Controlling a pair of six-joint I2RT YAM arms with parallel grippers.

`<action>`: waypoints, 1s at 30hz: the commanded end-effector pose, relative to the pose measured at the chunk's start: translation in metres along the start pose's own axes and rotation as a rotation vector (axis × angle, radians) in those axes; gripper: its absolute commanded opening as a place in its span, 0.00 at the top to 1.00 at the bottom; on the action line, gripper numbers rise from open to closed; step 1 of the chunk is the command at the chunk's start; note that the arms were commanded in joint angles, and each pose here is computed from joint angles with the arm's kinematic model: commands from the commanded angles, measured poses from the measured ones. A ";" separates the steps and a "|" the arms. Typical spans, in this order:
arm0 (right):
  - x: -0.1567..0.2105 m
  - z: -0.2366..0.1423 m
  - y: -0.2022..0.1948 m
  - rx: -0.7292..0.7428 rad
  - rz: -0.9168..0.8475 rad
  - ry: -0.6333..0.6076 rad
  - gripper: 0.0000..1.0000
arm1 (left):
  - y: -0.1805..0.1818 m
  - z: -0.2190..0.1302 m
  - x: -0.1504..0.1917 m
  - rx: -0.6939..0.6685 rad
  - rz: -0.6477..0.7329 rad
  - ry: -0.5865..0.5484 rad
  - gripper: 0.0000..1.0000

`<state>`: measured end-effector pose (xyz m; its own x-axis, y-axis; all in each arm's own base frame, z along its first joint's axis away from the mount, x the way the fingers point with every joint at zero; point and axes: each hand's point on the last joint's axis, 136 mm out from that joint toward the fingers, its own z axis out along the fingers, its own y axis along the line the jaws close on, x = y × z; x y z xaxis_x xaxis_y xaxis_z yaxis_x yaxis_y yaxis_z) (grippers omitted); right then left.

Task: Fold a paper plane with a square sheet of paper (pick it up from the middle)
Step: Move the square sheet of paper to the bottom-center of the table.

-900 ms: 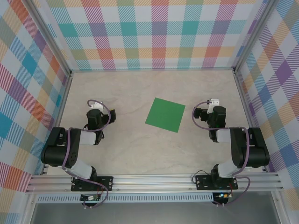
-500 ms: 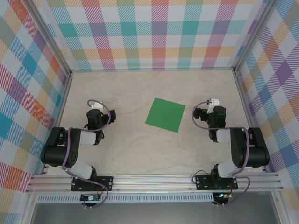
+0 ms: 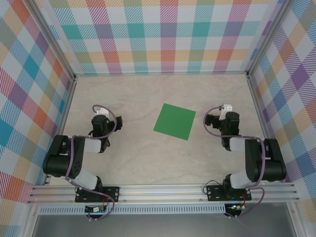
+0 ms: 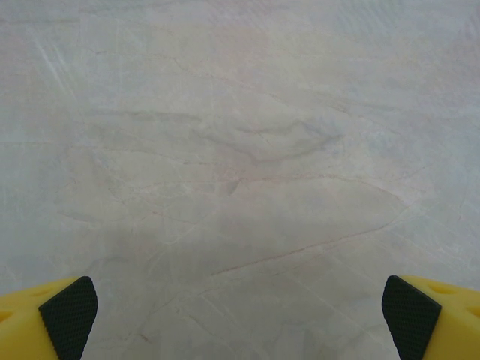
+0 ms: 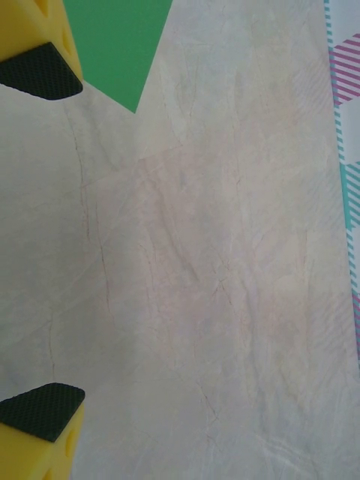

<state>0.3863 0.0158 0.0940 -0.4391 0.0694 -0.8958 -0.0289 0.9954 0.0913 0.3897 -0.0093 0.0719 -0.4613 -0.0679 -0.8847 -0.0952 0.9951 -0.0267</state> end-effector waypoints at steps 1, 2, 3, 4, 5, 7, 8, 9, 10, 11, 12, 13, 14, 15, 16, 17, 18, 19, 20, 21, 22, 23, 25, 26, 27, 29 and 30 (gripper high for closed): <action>-0.048 -0.016 -0.001 0.027 0.015 -0.031 0.00 | 0.012 -0.011 -0.034 -0.064 -0.049 0.001 0.00; -0.060 -0.021 -0.002 0.041 0.046 -0.020 0.00 | 0.015 -0.016 -0.039 -0.083 -0.075 0.022 0.00; -0.068 -0.024 -0.001 0.044 0.087 0.013 0.00 | 0.017 -0.021 -0.045 -0.098 -0.102 0.040 0.00; -0.074 -0.027 -0.001 0.055 0.144 0.051 0.00 | 0.018 -0.025 -0.050 -0.107 -0.127 0.052 0.00; -0.079 -0.029 -0.002 0.078 0.225 0.104 0.00 | 0.019 -0.031 -0.056 -0.116 -0.164 0.065 0.00; -0.082 -0.029 0.002 0.090 0.349 0.221 0.00 | 0.015 -0.042 -0.066 -0.097 -0.217 0.086 0.00; -0.080 -0.026 0.011 0.066 0.398 0.291 0.00 | 0.013 -0.047 -0.071 -0.089 -0.245 0.100 0.00; -0.079 -0.021 0.023 0.028 0.434 0.349 0.00 | 0.011 -0.053 -0.075 -0.081 -0.263 0.118 0.00; -0.077 -0.016 0.038 -0.020 0.457 0.398 0.00 | 0.009 -0.057 -0.078 -0.071 -0.270 0.132 0.00; -0.074 -0.011 0.056 -0.056 0.471 0.439 0.00 | 0.007 -0.061 -0.083 -0.064 -0.277 0.145 0.00; -0.070 -0.004 0.072 -0.082 0.484 0.473 0.00 | 0.006 -0.064 -0.086 -0.061 -0.288 0.159 0.00; -0.067 0.000 0.089 -0.114 0.483 0.501 0.00 | 0.005 -0.066 -0.088 -0.057 -0.296 0.170 0.00; -0.062 0.006 0.109 -0.148 0.478 0.533 0.00 | 0.002 -0.068 -0.089 -0.044 -0.302 0.180 0.00; -0.055 0.013 0.126 -0.163 0.480 0.571 0.00 | -0.001 -0.069 -0.091 -0.028 -0.307 0.185 0.00; -0.049 0.018 0.139 -0.170 0.483 0.604 0.00 | -0.003 -0.070 -0.093 -0.015 -0.312 0.188 0.00; -0.042 0.024 0.155 -0.187 0.487 0.642 0.00 | -0.006 -0.070 -0.094 -0.002 -0.320 0.189 0.00; -0.033 0.031 0.171 -0.201 0.491 0.682 0.00 | -0.007 -0.070 -0.094 0.008 -0.324 0.192 0.00; -0.025 0.038 0.185 -0.209 0.487 0.719 0.00 | -0.008 -0.069 -0.093 0.012 -0.328 0.197 0.00; -0.021 0.043 0.196 -0.213 0.482 0.738 0.00 | -0.009 -0.069 -0.093 0.015 -0.326 0.200 0.00; -0.015 0.049 0.208 -0.216 0.470 0.763 0.00 | -0.010 -0.068 -0.093 0.019 -0.326 0.205 0.00; -0.009 0.054 0.218 -0.216 0.464 0.785 0.00 | -0.010 -0.067 -0.092 0.018 -0.325 0.208 0.00; -0.005 0.059 0.226 -0.218 0.463 0.802 0.00 | -0.011 -0.067 -0.091 0.022 -0.323 0.211 0.00; 0.000 0.067 0.244 -0.234 0.451 0.829 0.00 | -0.012 -0.065 -0.090 0.025 -0.324 0.218 0.00; 0.003 0.070 0.249 -0.234 0.446 0.836 0.00 | -0.012 -0.065 -0.089 0.027 -0.325 0.221 0.00; 0.005 0.073 0.255 -0.236 0.439 0.843 0.00 | -0.012 -0.065 -0.087 0.027 -0.327 0.227 0.00; 0.012 0.079 0.263 -0.225 0.424 0.869 0.00 | -0.013 -0.063 -0.083 0.029 -0.330 0.239 0.00; 0.018 0.081 0.266 -0.216 0.415 0.892 0.00 | -0.014 -0.062 -0.081 0.030 -0.331 0.245 0.00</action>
<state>0.4472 0.2791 0.0701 -0.9506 0.2445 -0.1915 0.1222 0.8614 0.4930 0.3725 -0.0219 0.1739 -0.5934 -0.3785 -0.7104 -0.2413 0.9256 -0.2916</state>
